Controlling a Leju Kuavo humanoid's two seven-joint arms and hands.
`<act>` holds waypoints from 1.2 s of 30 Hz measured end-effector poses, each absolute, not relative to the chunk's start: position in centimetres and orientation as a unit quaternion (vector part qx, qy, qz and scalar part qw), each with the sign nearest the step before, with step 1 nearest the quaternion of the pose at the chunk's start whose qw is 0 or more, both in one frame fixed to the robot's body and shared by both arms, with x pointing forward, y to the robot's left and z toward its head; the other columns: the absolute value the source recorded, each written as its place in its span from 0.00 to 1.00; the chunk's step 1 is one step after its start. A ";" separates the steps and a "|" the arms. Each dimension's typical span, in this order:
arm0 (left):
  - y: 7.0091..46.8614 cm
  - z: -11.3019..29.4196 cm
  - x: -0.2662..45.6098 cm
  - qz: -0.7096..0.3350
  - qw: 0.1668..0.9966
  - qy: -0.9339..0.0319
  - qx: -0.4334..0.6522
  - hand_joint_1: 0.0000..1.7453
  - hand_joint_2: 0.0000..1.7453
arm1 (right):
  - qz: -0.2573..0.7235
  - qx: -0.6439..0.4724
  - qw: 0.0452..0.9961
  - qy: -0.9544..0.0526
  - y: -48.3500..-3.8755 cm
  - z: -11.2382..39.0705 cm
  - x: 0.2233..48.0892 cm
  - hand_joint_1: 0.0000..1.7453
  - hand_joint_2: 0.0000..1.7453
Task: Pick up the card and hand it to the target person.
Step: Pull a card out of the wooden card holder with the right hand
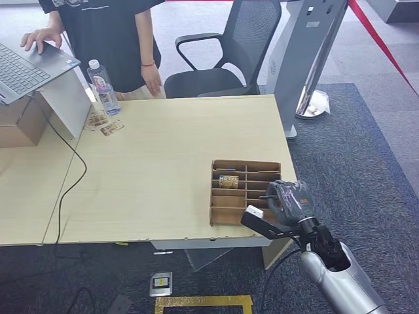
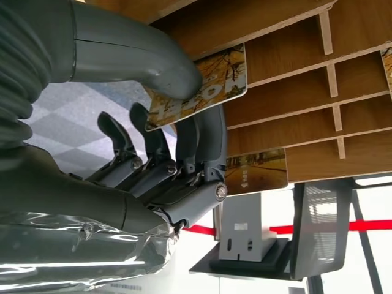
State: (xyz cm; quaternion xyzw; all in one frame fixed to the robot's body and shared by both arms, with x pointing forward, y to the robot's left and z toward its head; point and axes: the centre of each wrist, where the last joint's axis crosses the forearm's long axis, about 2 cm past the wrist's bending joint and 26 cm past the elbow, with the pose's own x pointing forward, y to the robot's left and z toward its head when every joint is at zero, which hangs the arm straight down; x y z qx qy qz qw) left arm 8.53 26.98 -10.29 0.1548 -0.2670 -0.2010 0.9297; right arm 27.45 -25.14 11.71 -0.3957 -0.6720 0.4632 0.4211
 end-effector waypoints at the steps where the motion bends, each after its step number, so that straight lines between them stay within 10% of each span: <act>1: 27.0 -10.3 8.5 -0.201 0.930 -0.267 0.155 0.00 1.00 | 0.463 -0.396 0.421 -0.672 -25.1 11.7 27.4 0.89 1.00; 36: 27.3 -10.3 8.8 -0.210 0.928 -0.269 0.150 0.00 1.00 | 0.405 -0.441 0.366 -0.712 -29.0 22.4 26.0 1.00 1.00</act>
